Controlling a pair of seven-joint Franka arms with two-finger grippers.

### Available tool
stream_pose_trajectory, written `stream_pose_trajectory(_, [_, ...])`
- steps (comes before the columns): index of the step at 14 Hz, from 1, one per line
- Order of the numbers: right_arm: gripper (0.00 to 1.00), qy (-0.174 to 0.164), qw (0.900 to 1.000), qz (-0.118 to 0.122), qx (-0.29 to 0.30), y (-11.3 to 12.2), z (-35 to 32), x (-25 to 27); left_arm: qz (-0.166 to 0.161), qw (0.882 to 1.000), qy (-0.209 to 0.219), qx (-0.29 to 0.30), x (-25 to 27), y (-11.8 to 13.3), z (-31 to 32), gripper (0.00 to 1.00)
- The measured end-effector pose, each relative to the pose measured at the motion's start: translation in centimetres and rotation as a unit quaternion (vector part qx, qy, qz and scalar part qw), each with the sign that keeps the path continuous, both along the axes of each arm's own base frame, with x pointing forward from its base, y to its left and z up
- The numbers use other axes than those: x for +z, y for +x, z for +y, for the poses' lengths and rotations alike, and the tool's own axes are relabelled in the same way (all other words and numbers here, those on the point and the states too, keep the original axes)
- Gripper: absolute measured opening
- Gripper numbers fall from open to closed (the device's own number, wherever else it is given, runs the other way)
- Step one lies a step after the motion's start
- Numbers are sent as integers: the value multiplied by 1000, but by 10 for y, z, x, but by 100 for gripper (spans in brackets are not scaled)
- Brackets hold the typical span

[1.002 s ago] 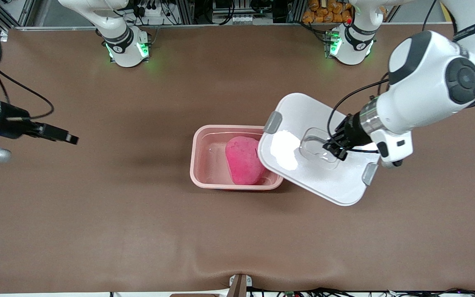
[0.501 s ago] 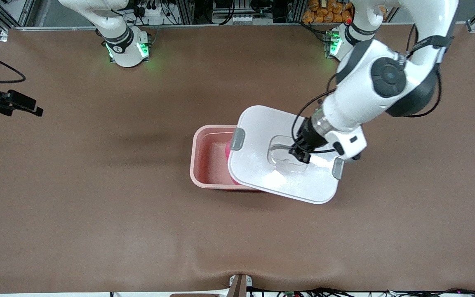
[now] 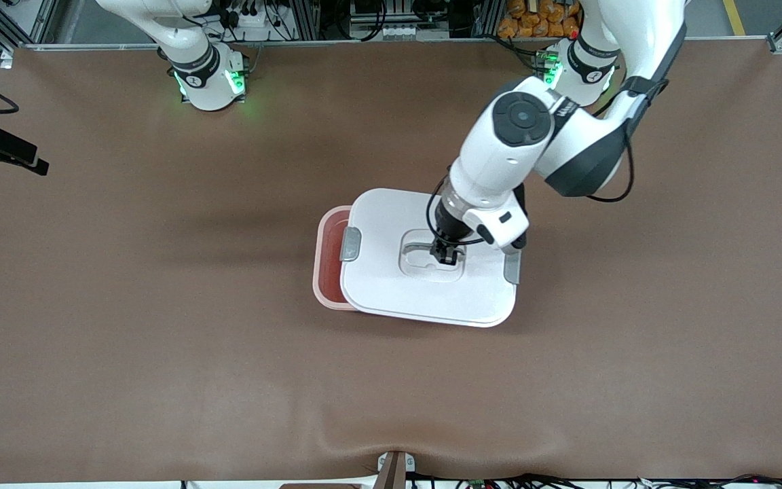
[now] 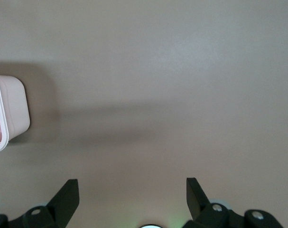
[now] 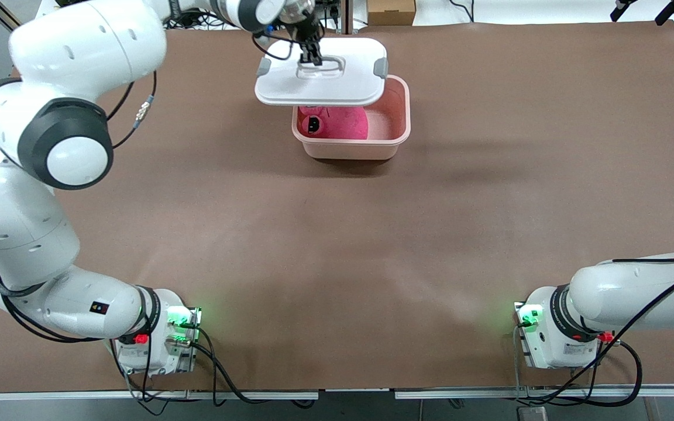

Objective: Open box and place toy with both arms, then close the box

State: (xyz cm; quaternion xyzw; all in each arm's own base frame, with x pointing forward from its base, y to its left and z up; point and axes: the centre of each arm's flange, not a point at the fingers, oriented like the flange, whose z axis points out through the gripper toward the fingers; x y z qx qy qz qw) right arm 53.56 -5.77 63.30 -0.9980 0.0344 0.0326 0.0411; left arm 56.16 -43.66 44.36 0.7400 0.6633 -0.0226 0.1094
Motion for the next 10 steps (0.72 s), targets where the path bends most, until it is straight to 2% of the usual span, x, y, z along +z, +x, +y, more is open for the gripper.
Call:
stream_pose_trajectory(6, [100,-1,1000,-5,1,1,1,5,-35,999,23,22,-39,-26,-52,7])
stream_pose_trajectory(10, [100,1,1000,13,-6,-1,-8,-2,-48,998,31,36,-57,-36,-68,7])
